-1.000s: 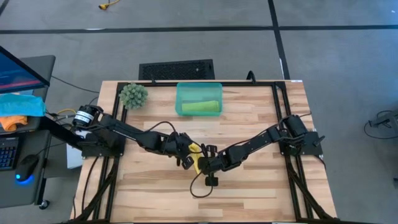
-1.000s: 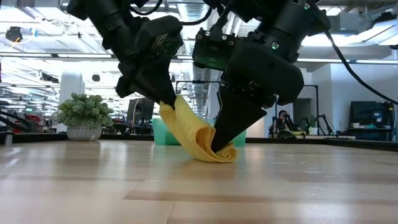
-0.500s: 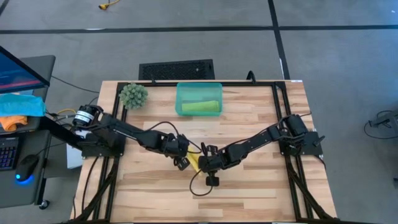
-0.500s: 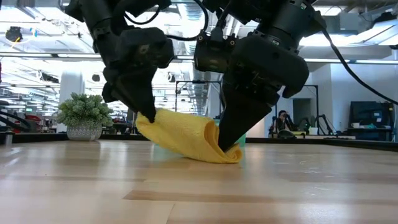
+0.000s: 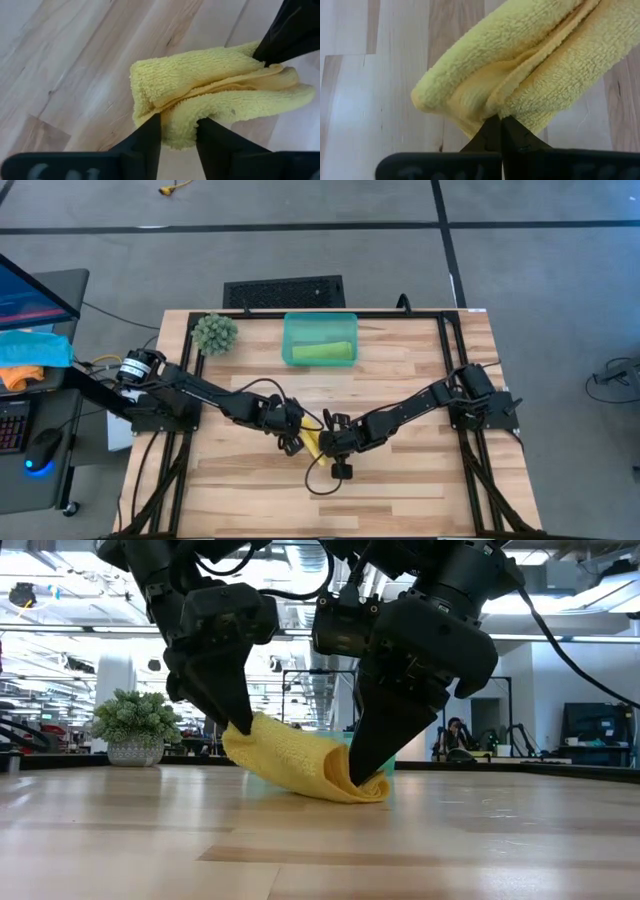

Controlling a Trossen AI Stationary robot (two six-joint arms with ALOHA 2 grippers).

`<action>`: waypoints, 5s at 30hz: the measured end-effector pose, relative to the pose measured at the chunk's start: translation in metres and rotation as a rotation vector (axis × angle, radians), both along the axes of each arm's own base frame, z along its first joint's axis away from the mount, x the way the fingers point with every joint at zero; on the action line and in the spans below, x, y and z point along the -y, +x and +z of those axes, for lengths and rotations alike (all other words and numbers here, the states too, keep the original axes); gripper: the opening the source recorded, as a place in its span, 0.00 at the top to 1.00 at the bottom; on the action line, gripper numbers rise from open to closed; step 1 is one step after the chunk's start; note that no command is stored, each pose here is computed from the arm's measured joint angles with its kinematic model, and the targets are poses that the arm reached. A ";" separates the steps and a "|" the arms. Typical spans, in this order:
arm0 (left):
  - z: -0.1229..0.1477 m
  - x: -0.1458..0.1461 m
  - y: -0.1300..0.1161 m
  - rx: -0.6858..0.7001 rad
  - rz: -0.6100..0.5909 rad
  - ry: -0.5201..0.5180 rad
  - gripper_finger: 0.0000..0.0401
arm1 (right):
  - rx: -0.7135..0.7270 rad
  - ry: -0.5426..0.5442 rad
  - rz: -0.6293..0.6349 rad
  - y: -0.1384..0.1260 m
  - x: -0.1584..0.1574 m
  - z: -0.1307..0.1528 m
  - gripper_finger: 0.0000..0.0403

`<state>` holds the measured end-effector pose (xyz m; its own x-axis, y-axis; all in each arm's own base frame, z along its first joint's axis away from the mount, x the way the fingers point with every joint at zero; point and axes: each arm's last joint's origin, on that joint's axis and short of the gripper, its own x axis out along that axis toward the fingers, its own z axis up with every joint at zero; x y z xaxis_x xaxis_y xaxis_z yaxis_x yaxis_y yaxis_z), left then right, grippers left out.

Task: Roll microfiber towels into tight, uniform cylinder then place into a basket
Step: Roll the yellow microfiber cloth

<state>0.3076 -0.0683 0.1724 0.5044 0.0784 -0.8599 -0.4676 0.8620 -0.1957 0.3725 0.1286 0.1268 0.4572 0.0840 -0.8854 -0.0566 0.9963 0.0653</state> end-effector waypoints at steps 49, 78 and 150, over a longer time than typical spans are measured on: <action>-0.056 0.091 -0.001 0.047 -0.321 0.164 0.68 | -0.042 0.045 -0.012 0.000 0.006 -0.002 0.99; -0.044 0.079 0.022 0.228 -0.242 0.381 0.68 | -0.051 0.079 -0.041 0.001 0.008 -0.002 0.99; -0.050 0.081 0.027 0.186 -0.111 0.363 0.68 | -0.087 0.121 -0.084 -0.002 0.008 -0.003 0.99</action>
